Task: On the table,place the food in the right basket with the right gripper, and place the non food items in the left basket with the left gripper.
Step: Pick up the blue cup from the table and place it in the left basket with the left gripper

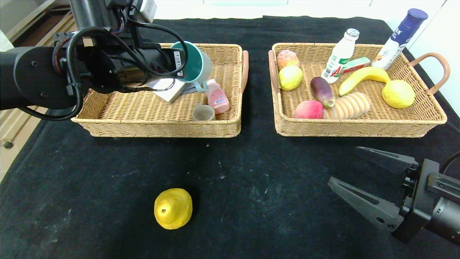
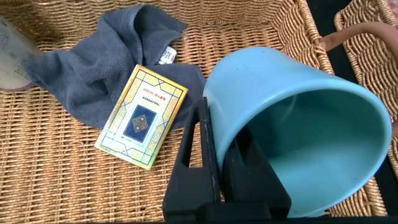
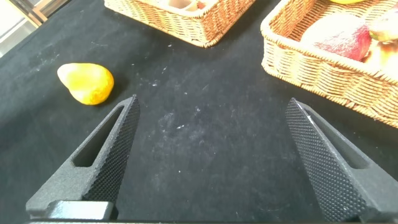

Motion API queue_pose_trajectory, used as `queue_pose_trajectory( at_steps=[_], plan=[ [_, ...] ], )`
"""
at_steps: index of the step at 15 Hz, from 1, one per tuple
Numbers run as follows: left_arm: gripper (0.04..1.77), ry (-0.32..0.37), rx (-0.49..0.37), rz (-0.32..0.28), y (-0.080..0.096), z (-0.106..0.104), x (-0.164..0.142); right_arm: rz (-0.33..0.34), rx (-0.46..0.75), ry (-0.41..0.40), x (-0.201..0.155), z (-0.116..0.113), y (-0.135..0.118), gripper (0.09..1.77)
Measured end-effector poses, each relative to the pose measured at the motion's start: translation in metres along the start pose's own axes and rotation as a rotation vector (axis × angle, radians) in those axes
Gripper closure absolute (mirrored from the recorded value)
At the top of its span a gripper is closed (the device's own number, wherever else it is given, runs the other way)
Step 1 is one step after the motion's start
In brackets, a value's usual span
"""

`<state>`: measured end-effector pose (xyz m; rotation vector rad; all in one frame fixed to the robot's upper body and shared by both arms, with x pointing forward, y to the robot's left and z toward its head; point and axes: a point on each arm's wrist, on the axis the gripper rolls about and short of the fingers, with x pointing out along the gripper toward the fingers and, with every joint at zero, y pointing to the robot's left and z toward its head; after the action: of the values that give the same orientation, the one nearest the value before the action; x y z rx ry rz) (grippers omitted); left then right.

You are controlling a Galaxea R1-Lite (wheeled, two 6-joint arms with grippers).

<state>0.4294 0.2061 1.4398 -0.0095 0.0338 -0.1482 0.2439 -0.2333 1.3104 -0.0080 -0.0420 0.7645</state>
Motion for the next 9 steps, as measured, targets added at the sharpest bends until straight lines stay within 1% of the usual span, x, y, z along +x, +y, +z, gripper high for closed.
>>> queue_pose_trajectory(
  at_steps=[5,7,9],
  plan=[
    [1.64,0.005,0.001,0.004,0.0002,-0.002,0.0031,-0.002,-0.002,-0.007,-0.0012,0.0015,-0.0004,0.15],
    [1.3,0.005,0.001,0.004,0.0001,-0.002,0.0031,-0.002,-0.003,-0.01,-0.0017,0.0021,-0.0003,0.15],
    [1.03,0.005,0.0,0.006,0.0,-0.0021,0.003,-0.002,-0.003,-0.011,-0.002,0.0021,-0.0003,0.15]
  ],
)
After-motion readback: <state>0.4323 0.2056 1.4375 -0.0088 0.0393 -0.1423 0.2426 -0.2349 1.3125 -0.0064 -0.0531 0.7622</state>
